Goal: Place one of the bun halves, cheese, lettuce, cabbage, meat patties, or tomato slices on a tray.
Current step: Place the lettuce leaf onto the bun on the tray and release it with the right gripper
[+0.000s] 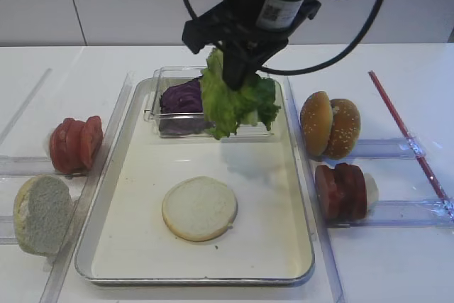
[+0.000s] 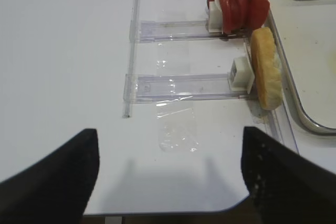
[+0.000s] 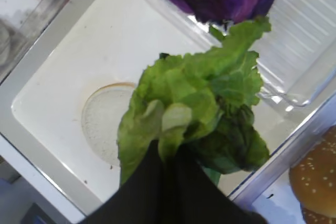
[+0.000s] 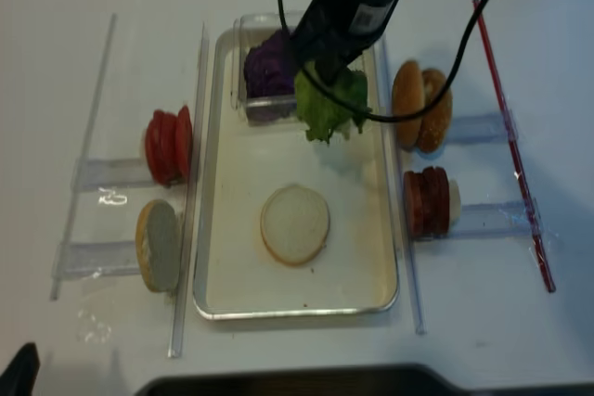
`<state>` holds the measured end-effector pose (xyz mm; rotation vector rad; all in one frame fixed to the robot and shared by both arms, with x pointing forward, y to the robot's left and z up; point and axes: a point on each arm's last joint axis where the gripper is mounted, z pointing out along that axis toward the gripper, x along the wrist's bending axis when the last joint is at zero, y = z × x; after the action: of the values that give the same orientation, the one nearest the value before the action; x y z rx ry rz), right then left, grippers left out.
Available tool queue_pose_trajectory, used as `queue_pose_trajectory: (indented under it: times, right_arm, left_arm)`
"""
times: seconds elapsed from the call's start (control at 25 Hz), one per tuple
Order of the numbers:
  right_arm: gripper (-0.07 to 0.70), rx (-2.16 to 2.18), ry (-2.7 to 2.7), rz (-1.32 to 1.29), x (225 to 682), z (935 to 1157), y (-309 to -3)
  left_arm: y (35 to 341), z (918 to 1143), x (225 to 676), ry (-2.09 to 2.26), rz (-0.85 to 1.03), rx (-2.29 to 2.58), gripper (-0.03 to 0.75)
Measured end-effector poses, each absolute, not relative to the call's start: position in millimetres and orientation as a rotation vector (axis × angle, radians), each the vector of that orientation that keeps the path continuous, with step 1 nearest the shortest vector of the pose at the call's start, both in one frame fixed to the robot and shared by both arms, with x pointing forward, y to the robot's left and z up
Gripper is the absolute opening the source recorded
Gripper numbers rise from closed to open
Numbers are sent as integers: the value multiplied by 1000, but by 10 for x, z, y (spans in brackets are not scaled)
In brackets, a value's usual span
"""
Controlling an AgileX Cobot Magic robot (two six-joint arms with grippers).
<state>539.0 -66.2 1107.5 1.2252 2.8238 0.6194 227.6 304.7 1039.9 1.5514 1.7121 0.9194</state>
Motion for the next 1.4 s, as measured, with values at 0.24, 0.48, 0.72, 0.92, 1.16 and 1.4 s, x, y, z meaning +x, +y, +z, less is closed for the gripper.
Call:
queue_pose_trajectory:
  times: [0.24, 0.48, 0.72, 0.92, 1.16, 1.4]
  right_arm:
    - [66, 1121, 2888, 633, 5047, 10991, -487]
    - [66, 1125, 2931, 666, 4936, 10881, -446]
    - [66, 1100, 2939, 729, 4867, 10831, -407]
    - [66, 1071, 2933, 755, 4794, 10725, -331]
    - [66, 1037, 2907, 737, 4802, 10636, -337]
    - [66, 1005, 2879, 725, 4851, 10595, -328]
  left_arm:
    - [3047, 10399, 2276, 1712, 919, 1551, 554]
    - [3047, 10399, 2276, 1712, 919, 1551, 554]
    - [3047, 10399, 2276, 1712, 919, 1551, 554]
    - [3047, 10399, 2276, 1712, 919, 1551, 554]
    - [3047, 10399, 2276, 1712, 919, 1551, 554]
    - [3047, 10399, 2276, 1712, 919, 1551, 554]
